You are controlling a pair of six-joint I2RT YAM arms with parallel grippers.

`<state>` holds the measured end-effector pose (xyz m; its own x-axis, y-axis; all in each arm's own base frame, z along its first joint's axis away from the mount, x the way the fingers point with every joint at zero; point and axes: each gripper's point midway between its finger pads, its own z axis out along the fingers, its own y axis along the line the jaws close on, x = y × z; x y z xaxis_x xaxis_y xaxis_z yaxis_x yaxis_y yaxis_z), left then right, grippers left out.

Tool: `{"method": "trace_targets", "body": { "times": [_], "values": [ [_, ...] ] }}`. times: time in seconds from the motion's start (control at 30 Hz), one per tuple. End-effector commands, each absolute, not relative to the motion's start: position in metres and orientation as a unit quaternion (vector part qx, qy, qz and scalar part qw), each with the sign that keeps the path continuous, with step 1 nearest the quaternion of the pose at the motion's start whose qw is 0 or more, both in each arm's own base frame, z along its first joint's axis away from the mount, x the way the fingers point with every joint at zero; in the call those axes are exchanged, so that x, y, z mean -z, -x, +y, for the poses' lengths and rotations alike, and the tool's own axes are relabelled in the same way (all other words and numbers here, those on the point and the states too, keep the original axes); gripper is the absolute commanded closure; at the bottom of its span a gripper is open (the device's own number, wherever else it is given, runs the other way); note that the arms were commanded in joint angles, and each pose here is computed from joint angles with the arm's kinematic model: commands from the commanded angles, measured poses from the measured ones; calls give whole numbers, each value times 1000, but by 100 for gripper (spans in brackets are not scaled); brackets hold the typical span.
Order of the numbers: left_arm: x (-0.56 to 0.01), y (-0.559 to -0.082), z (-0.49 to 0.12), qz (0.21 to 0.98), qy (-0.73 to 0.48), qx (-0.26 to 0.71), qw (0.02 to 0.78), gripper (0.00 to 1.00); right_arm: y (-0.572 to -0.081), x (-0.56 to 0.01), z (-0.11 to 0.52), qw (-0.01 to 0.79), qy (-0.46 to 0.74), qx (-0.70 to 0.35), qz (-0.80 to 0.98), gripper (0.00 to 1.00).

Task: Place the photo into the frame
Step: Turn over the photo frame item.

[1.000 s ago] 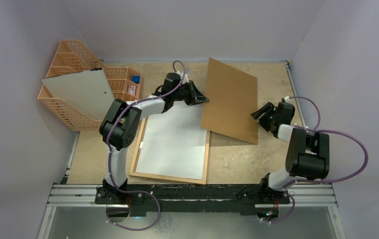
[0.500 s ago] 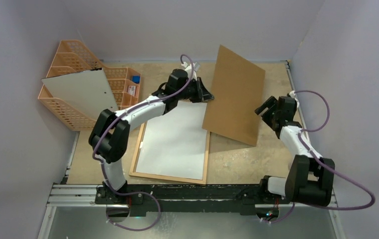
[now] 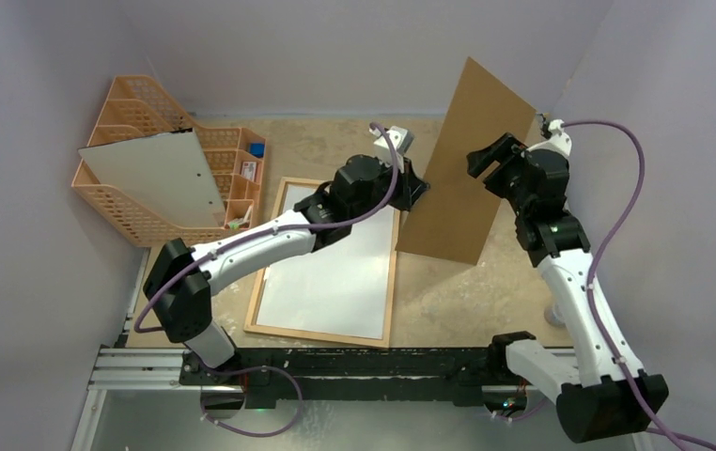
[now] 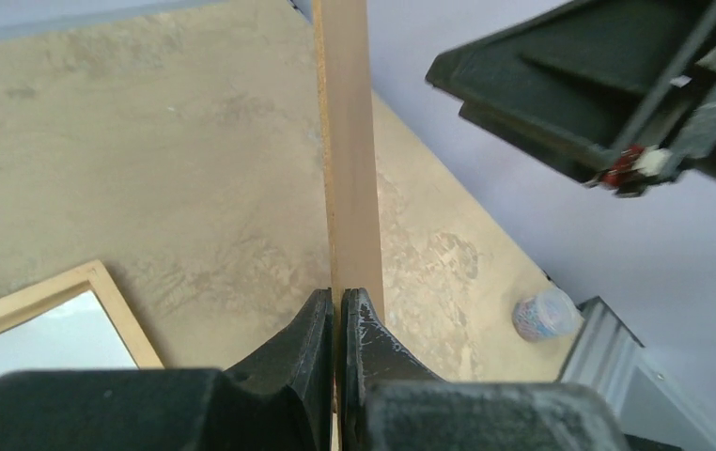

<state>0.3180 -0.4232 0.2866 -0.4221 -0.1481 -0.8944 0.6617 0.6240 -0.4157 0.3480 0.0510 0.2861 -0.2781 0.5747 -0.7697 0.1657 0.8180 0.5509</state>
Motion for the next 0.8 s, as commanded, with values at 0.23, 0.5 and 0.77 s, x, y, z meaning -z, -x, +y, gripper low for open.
{"method": "trace_targets", "body": {
  "times": [0.23,0.5,0.77],
  "values": [
    [-336,-313,-425,664,-148,331,654,100,-325,-384,84,616,-159,-253,729,20],
    [-344,-311,-434,650,-129,285,693,100,-334,-382,105,607,-112,-255,745,17],
    [-334,-307,-448,651,-137,230,710,100,-342,-368,115,590,-123,-224,766,21]
  ]
}}
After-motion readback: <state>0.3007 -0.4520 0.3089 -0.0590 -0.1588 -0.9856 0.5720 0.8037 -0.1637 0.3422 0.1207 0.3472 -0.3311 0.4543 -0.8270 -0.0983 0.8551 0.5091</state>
